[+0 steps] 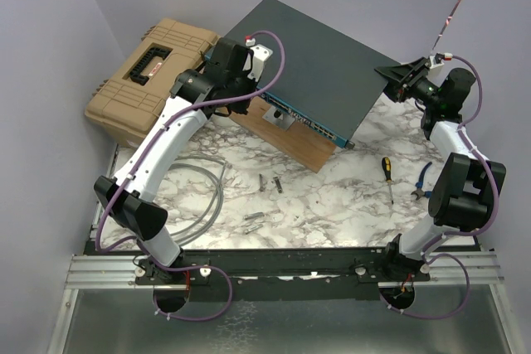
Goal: Insert the plug into the switch port
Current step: Insert the connector into the switch port.
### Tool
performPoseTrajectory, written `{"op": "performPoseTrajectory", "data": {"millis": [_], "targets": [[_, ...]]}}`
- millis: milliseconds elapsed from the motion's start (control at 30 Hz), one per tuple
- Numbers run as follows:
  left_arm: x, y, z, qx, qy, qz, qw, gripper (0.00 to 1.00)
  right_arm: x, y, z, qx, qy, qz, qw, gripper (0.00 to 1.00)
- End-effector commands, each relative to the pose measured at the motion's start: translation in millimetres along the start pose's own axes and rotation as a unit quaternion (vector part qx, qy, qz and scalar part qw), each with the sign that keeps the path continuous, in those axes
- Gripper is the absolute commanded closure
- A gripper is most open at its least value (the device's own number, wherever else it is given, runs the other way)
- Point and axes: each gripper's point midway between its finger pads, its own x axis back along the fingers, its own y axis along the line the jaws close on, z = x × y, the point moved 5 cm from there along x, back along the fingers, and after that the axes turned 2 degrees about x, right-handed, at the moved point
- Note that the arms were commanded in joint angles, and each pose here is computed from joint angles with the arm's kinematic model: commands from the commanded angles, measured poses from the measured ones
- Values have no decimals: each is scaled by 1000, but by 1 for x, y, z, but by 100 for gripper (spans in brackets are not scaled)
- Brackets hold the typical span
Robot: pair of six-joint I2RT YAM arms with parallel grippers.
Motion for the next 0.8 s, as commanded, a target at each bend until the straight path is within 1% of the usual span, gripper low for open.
{"op": "performPoseTrajectory", "data": {"millis": [0, 533, 767], "targets": [[-1, -1, -16, -3, -27, 5, 1000, 100, -3, -10, -2, 25, 9, -1, 1000, 68], [2, -21, -22, -23, -36, 29, 999, 100, -3, -12, -3, 24, 9, 0, 1000, 68], [-3, -15, -20, -28, -34, 5, 999, 100, -4, -12, -3, 24, 9, 0, 1000, 68]]}}
